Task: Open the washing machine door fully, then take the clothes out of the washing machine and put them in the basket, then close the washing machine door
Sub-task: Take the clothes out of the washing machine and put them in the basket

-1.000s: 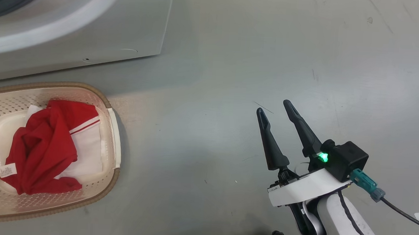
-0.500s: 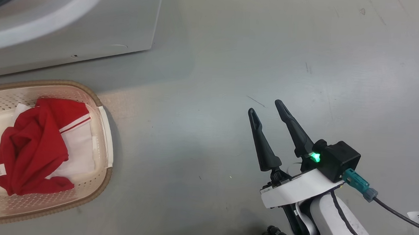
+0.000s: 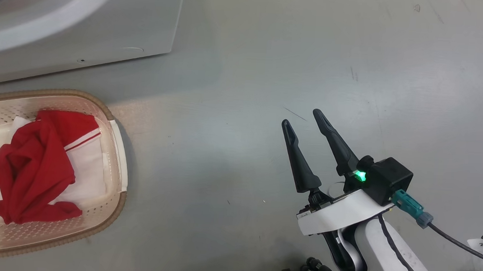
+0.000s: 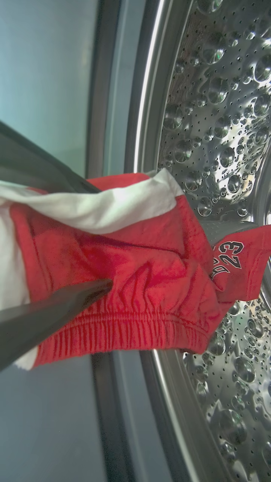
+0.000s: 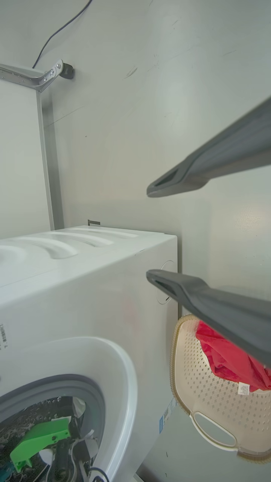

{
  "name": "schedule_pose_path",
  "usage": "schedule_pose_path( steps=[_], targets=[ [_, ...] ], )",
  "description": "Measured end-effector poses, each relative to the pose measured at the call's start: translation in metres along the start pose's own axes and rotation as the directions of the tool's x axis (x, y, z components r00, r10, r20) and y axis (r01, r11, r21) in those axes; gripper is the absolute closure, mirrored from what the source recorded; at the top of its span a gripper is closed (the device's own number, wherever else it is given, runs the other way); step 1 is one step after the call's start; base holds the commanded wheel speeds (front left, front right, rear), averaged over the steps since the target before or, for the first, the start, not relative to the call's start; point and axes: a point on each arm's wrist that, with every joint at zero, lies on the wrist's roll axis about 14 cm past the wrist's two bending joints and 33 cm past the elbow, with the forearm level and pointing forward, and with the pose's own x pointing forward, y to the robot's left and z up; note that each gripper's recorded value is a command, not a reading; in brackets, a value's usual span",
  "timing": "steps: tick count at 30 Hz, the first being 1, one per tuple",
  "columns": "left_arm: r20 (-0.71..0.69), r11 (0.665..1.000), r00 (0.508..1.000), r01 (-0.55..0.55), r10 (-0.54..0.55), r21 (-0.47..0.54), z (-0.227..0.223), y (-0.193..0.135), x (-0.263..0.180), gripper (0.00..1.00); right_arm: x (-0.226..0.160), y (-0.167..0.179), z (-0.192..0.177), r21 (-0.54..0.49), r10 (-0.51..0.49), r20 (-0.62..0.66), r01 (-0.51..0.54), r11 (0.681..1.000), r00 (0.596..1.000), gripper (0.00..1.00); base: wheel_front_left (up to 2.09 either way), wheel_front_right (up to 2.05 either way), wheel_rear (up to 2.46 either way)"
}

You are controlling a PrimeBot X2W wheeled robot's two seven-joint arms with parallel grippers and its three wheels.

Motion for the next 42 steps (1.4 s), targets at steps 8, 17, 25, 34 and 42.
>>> schedule_pose_path(
  steps=[8,17,25,34,42],
  targets=[
    [0.0,1.0,1.0,0.012,-0.012,0.014,0.001,-0.001,0.004,0.45,0.003,0.0,0.0,0.002,-0.001,0.001,0.001,1.0,1.0,0.0,0.0,0.0,0.0],
    [0.008,0.998,0.999,0.04,-0.04,0.04,-0.001,-0.008,0.005,1.0,0.006,0.001,0.002,0.0,0.004,0.007,-0.004,1.0,1.0,0.0,0.0,0.0,0.0],
    [0.053,0.995,0.997,0.053,-0.057,0.081,0.006,-0.011,-0.001,1.0,0.008,0.002,0.008,-0.005,0.006,0.024,-0.006,1.0,1.0,0.0,0.0,0.0,0.0],
    [0.136,0.993,0.987,0.072,-0.084,0.09,0.022,-0.021,-0.02,1.0,0.008,0.006,0.016,-0.016,0.02,0.047,-0.019,1.0,0.999,0.0,0.0,0.0,0.0],
    [0.168,0.992,0.983,0.06,-0.079,0.111,0.023,-0.016,-0.041,1.0,0.006,0.013,0.024,-0.029,0.043,0.066,-0.041,0.999,0.997,0.0,0.0,0.0,0.0]
  ],
)
